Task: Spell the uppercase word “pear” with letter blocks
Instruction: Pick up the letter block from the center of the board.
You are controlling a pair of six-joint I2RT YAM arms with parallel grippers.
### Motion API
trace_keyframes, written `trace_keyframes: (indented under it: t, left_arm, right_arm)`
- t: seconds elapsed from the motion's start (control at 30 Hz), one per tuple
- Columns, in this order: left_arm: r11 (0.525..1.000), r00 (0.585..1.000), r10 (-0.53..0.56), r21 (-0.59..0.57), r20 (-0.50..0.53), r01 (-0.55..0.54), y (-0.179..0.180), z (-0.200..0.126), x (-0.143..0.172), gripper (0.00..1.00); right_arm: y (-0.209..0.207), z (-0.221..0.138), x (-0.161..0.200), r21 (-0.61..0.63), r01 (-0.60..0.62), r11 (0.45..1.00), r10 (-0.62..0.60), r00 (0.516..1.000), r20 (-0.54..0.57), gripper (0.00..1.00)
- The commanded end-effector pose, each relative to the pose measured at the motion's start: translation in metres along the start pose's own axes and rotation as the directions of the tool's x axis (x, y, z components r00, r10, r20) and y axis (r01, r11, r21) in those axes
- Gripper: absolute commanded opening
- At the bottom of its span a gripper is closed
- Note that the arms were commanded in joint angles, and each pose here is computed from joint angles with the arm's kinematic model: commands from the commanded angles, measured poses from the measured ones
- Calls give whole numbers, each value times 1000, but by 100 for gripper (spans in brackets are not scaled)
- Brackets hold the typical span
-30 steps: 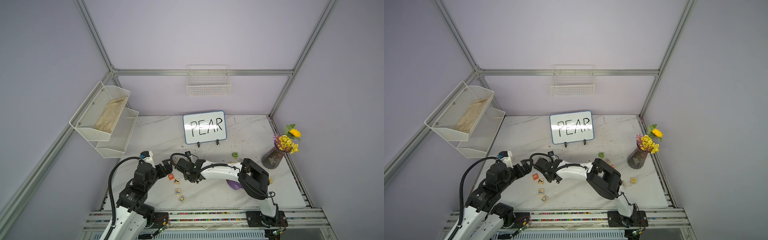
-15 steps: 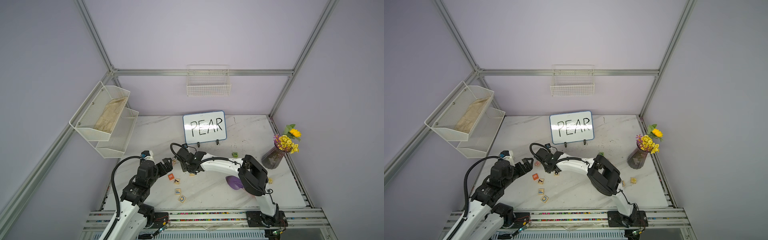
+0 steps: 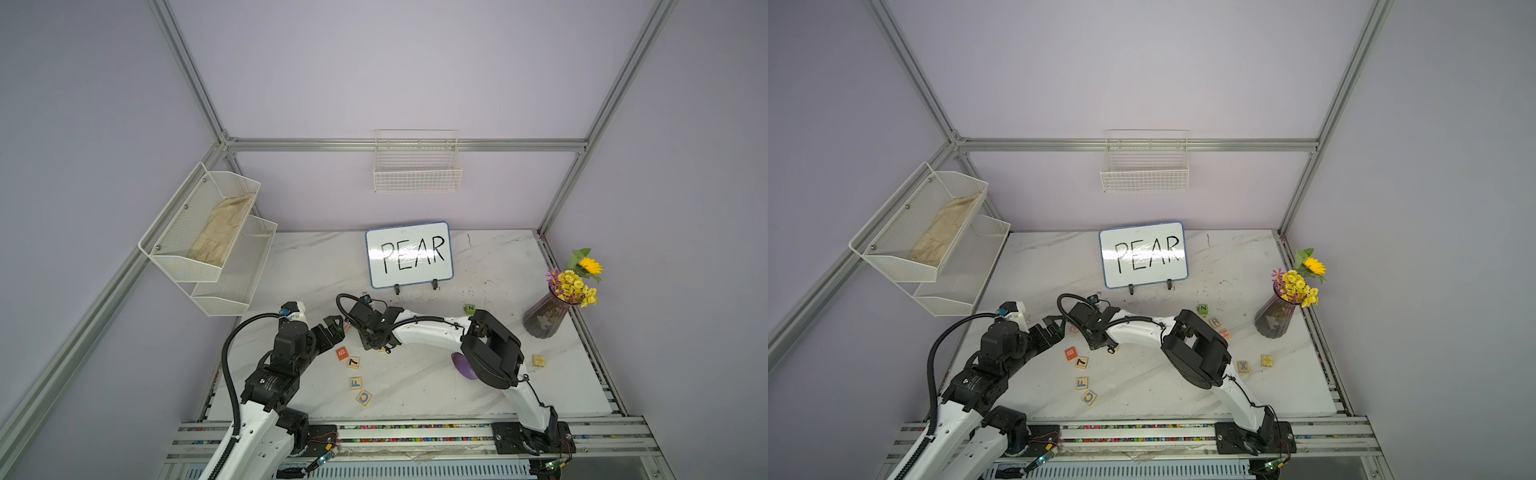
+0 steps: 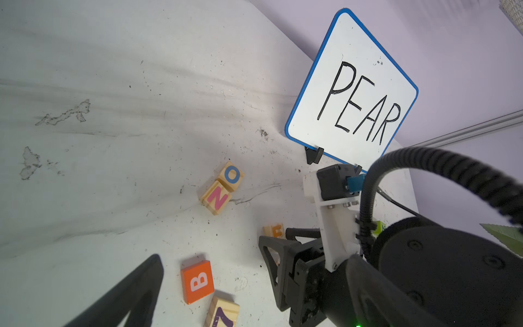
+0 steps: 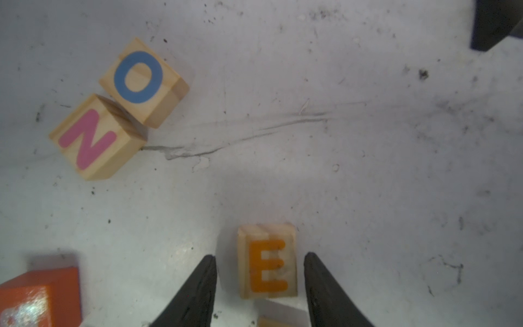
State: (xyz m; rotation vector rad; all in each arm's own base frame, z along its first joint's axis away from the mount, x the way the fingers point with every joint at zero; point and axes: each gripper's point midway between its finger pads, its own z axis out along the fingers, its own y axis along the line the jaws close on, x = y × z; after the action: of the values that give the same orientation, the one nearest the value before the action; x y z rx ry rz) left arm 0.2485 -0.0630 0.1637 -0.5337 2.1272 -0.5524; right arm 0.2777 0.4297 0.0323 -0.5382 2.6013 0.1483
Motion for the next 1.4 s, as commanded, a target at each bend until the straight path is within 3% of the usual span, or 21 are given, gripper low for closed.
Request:
trace_keyframes:
  t: [0.0, 0.53, 0.73, 1.1, 1.37]
  left_arm:
    - [1000, 1000, -8, 7, -4, 8, 5, 6, 6, 100]
    - [1000, 1000, -7, 10, -7, 7, 5, 7, 6, 100]
    - [1000, 1000, 1, 19, -2, -1, 3, 4, 5, 100]
    - [981, 998, 55, 188, -27, -49, -30, -1, 6, 100]
    - [911, 986, 127, 406, -107, -73, -74, -10, 16, 100]
  right_arm:
    - [-2, 6, 6, 26, 9, 1000, -9, 1000, -26, 51]
    - [-10, 8, 7, 72, 1, 997, 0, 1000, -21, 30]
    - [-11, -7, -5, 67, -10, 998, 8, 1000, 22, 27]
    - [-41, -58, -28, 44, -108, 993, 103, 988, 119, 27]
    - [-65, -80, -12, 56, -156, 986, 148, 980, 130, 27]
